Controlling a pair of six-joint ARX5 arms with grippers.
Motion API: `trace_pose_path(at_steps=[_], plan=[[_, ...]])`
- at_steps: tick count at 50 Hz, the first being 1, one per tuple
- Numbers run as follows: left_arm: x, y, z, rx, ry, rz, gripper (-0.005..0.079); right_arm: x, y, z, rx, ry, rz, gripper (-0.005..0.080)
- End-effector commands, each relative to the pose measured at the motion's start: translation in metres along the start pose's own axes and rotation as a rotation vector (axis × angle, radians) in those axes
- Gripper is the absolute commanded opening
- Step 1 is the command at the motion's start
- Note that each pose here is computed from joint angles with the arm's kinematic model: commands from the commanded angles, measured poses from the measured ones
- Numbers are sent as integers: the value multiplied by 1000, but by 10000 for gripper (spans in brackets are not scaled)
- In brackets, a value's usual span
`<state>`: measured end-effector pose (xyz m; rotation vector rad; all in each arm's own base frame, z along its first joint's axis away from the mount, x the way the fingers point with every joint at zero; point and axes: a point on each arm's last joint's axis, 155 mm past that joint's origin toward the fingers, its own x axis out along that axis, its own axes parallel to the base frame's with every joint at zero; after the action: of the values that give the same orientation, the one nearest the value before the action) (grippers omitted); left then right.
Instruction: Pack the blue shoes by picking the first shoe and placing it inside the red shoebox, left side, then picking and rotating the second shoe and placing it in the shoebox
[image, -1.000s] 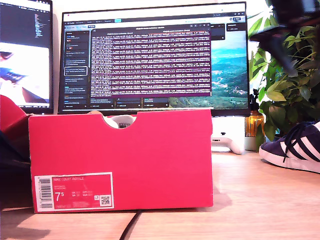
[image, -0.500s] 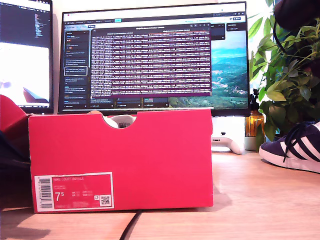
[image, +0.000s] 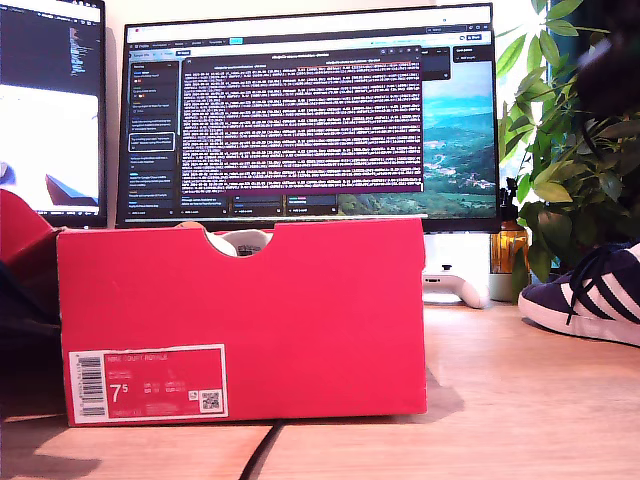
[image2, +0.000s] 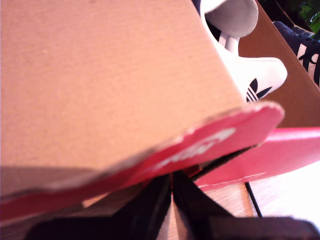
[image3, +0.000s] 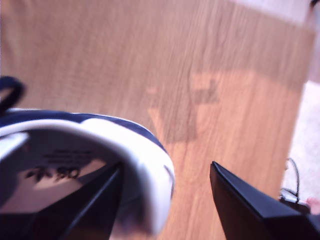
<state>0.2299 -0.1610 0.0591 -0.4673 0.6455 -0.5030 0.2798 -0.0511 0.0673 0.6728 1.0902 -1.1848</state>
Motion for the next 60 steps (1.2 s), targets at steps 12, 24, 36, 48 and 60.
trace_pose_path(at_steps=[12,24,36,48,60], plan=[[0,5,-9,6,16,8,-20,19,-8,-7,25,59,-5,14],[0,5,-9,6,16,8,-20,19,3,1,-75,51,47,-12],[0,5,-9,6,16,8,-20,-1,25,20,-390,-5,122,-12],[0,5,-9,6,16,8,-20,-34,49,29,-772,-34,225,-13],[0,5,-9,6,16,8,-20,-79,68,46,-973,-109,313,-12]])
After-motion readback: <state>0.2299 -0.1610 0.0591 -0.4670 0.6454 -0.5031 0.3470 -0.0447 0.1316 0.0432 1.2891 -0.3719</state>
